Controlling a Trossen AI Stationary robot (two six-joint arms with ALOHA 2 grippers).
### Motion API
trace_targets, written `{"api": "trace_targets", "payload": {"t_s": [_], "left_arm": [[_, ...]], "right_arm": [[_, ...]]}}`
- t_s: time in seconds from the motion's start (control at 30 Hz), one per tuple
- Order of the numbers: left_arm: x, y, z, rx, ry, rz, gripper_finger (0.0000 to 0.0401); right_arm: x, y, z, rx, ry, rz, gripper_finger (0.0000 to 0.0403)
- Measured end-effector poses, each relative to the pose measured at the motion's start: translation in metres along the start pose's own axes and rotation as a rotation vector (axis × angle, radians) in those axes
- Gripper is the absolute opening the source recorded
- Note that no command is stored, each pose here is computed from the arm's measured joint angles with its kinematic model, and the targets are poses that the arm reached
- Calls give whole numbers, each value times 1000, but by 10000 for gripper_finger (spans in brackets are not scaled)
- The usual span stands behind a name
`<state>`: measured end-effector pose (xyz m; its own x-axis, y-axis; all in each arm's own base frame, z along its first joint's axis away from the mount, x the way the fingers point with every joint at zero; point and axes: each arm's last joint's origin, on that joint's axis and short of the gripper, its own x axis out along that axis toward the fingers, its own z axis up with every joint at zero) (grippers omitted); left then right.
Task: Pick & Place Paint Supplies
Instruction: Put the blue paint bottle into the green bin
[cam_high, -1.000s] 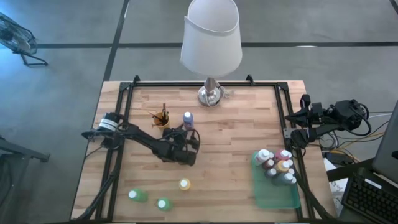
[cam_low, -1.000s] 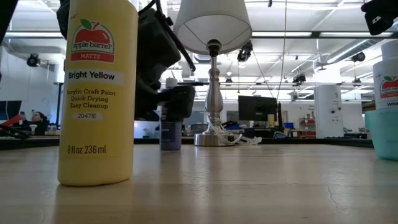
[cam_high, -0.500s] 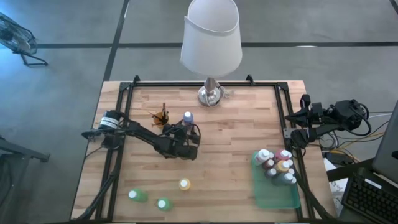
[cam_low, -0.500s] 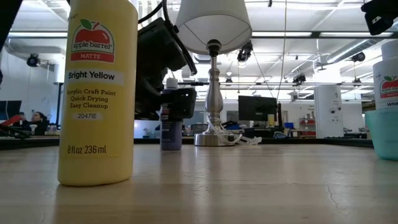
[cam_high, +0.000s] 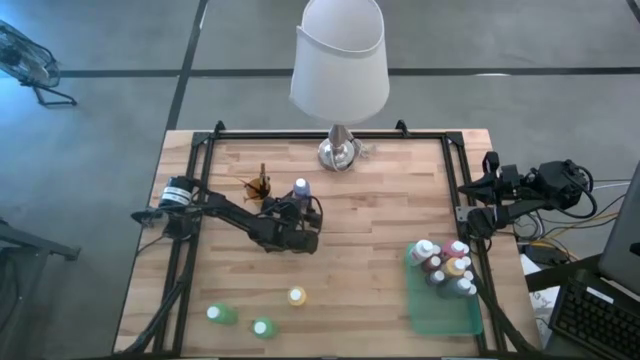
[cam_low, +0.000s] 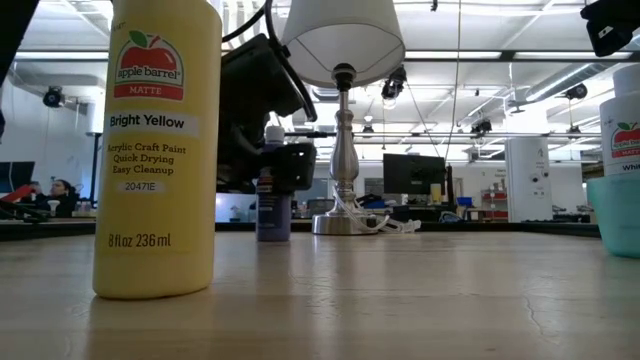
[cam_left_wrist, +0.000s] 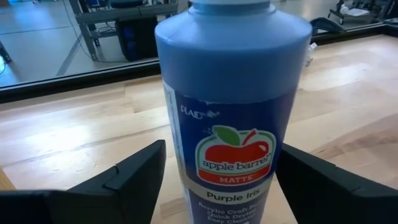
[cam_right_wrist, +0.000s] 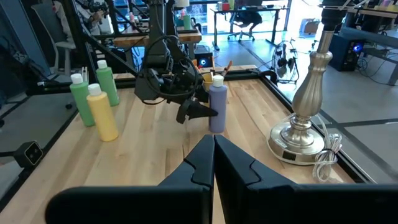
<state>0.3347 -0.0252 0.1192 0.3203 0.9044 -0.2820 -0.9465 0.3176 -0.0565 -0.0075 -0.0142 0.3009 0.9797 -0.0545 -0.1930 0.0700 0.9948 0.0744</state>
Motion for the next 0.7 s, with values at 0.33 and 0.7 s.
{"api": "trace_targets", "payload": {"t_s": [0.33,0.7], "left_arm": [[-1,-6,3,17,36,-43,199],[-17,-36,31,203,120,-228,187]], "right_arm": [[0,0,0,0,0,0,8],[0,0,0,0,0,0,8]]}}
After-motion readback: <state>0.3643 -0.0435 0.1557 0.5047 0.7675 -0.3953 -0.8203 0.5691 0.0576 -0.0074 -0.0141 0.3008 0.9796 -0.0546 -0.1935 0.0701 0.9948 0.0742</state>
